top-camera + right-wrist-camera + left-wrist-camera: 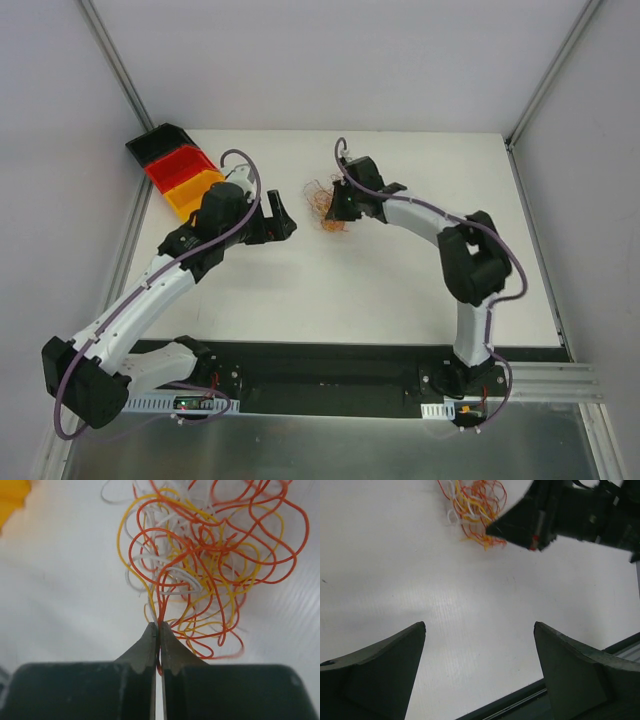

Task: Untangle the cables

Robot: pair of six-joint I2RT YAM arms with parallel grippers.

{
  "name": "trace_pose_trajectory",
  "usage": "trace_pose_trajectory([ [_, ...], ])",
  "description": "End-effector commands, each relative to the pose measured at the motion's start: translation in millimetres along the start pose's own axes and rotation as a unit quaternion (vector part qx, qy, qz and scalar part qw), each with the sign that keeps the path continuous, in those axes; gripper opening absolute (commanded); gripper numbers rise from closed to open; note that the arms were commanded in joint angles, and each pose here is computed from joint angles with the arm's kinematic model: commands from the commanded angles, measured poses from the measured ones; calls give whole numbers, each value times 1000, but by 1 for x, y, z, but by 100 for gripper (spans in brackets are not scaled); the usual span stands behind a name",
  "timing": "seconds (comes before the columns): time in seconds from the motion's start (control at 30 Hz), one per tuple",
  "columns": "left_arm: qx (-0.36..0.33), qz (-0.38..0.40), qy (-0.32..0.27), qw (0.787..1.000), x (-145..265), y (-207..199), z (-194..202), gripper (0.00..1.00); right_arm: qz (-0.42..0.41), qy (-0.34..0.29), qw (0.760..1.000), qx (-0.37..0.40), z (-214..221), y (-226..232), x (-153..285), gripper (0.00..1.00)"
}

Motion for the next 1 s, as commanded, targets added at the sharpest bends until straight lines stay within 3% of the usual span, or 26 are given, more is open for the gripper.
trace_pose_trajectory([
  [0.0,16,4,5,1000,-18,-1,-9,89,-145,9,989,21,23,48,103,1],
  [0.1,7,2,56,998,-45,2,0,92,-209,26,977,30,52,55,135,2],
  [0.17,7,3,83,997,-60,2,6,91,-215,25,975,39,67,51,149,15],
  [0.23,13,25,121,992,-73,-4,14,88,-210,29,976,38,81,43,155,40],
  [0.37,11,60,174,983,-99,-9,29,78,-125,40,991,36,99,11,164,62],
  [0.43,1,59,185,981,-108,-6,32,76,-123,31,991,52,100,9,168,73],
  [0.5,-2,57,194,979,-116,-3,36,72,-157,34,986,45,100,20,165,74],
  [0.6,7,59,210,976,-125,0,44,70,-137,44,989,40,94,19,151,70],
  [0.77,29,76,235,969,-130,-4,64,53,-137,43,989,29,82,20,129,53],
  [0.87,36,97,246,964,-128,-12,76,54,-156,56,986,23,82,26,121,41],
  [0.97,43,109,255,960,-132,-21,82,61,-163,51,985,19,85,32,121,40],
])
Point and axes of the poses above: each gripper's point midway between its finger pads, its own x axis back along the fingers, its own y axis along the line the jaws close on, z = x × y, the point moved 3 cm from there along x, back along the fingers, and after that the axes turned 12 degrees about x, right-handed, at the moved point
